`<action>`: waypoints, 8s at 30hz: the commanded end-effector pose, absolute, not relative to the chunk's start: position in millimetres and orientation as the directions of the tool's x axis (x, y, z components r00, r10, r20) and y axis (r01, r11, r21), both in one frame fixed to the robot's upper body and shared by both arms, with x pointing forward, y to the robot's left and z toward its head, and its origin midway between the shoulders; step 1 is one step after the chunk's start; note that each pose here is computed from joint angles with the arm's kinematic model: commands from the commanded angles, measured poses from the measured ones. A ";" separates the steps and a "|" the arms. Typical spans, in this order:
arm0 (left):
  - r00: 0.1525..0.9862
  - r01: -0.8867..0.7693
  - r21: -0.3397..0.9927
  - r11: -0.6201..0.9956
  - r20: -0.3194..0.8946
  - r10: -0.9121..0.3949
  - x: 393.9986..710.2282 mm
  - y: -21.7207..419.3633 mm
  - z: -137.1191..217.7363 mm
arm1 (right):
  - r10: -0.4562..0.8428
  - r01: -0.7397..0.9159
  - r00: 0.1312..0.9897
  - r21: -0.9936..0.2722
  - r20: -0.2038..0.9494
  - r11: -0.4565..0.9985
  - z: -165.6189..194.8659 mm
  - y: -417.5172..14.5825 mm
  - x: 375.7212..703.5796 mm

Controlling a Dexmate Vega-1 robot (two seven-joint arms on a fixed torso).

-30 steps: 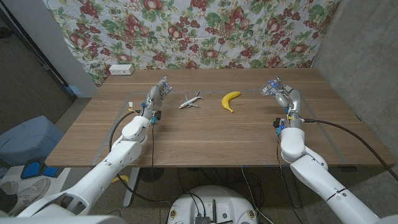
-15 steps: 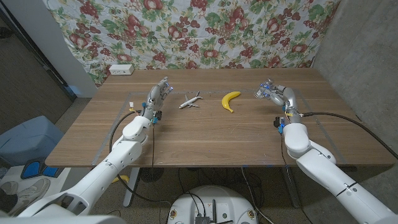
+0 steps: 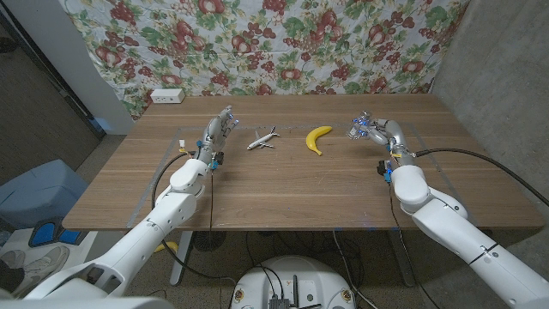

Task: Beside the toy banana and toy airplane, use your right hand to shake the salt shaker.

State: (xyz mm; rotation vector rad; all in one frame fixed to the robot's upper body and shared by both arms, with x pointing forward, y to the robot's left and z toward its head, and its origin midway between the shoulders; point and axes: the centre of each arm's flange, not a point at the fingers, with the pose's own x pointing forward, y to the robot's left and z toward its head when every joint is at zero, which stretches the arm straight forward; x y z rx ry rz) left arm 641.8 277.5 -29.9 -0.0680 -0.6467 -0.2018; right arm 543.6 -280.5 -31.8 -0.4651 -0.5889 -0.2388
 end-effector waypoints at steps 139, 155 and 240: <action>0.781 0.203 0.006 0.979 0.603 -0.166 647.9 270.6 -22.2 | -0.130 0.370 0.800 -0.310 0.586 0.876 -33.6 -287.9 556.1; 0.779 0.204 0.009 0.979 0.604 -0.168 648.4 272.6 -21.2 | -0.115 0.362 0.818 -0.349 0.563 0.865 -31.9 -284.8 556.4; 0.774 0.209 -0.001 0.978 0.611 -0.165 641.7 285.1 -28.0 | -0.044 0.296 0.863 -0.434 0.503 0.851 -26.9 -270.1 550.8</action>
